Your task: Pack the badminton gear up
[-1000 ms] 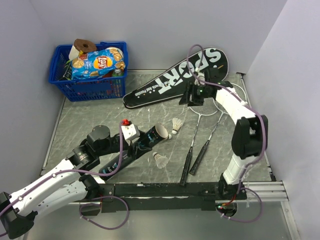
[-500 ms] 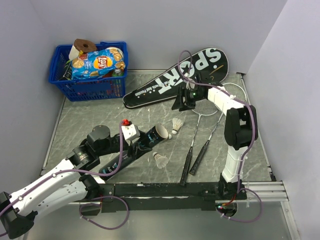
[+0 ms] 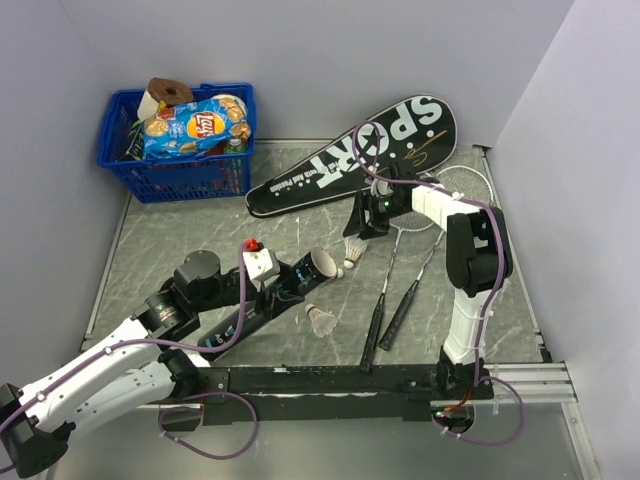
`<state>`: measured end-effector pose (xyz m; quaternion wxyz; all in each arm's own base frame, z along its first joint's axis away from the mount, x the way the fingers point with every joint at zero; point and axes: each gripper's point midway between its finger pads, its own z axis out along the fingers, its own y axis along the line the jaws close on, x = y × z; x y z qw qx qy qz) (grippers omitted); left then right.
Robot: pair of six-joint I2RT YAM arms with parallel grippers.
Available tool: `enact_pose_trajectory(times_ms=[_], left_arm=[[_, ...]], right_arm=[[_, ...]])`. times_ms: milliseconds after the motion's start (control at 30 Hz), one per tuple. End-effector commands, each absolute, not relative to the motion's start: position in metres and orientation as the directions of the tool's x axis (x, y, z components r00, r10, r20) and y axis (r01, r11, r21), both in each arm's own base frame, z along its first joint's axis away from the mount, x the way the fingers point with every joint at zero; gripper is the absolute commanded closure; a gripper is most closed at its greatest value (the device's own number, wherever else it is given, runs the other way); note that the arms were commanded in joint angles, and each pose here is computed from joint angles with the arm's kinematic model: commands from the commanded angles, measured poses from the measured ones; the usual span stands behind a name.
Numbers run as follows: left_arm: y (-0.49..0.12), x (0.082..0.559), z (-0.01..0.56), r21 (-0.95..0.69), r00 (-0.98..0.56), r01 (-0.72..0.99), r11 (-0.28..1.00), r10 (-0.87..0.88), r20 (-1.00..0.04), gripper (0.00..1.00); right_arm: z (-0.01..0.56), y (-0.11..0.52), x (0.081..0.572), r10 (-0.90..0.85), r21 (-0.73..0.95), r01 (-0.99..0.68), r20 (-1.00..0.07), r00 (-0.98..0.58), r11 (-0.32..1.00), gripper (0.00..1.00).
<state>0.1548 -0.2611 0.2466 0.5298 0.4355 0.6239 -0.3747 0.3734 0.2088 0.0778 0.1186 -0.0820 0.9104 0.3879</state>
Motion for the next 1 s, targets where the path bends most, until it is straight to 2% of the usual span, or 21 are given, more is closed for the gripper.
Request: enact_pose_trajectory(times_ms=[0, 267, 467, 767, 833, 967], left_arm=[[-0.264, 0.151, 0.264, 0.013, -0.02, 0.949, 0.316, 0.102, -0.995, 0.99], [-0.264, 0.15, 0.265, 0.015, -0.017, 0.95, 0.312, 0.099, -0.995, 0.99], [-0.265, 0.149, 0.265, 0.013, -0.018, 0.952, 0.307, 0.098, -0.995, 0.99], [-0.266, 0.149, 0.263, 0.011, -0.023, 0.951, 0.31, 0.104, -0.994, 0.99], [-0.265, 0.15, 0.262, 0.011, -0.024, 0.95, 0.313, 0.108, -0.994, 0.99], [-0.265, 0.151, 0.262, 0.014, -0.022, 0.947, 0.32, 0.108, -0.994, 0.99]], right_arm=[[0.083, 0.212, 0.369, -0.076, 0.69, -0.28, -0.311, -0.947, 0.667, 0.31], [0.075, 0.206, 0.345, -0.081, 0.688, -0.256, -0.276, -0.958, 0.679, 0.32], [0.076, 0.201, 0.33, -0.078, 0.679, -0.259, -0.285, -0.955, 0.687, 0.36], [0.085, 0.194, 0.318, -0.073, 0.657, -0.27, -0.311, -0.948, 0.704, 0.55], [0.084, 0.193, 0.316, -0.072, 0.657, -0.266, -0.307, -0.949, 0.705, 0.62], [0.081, 0.195, 0.314, -0.066, 0.672, -0.255, -0.294, -0.953, 0.695, 0.63]])
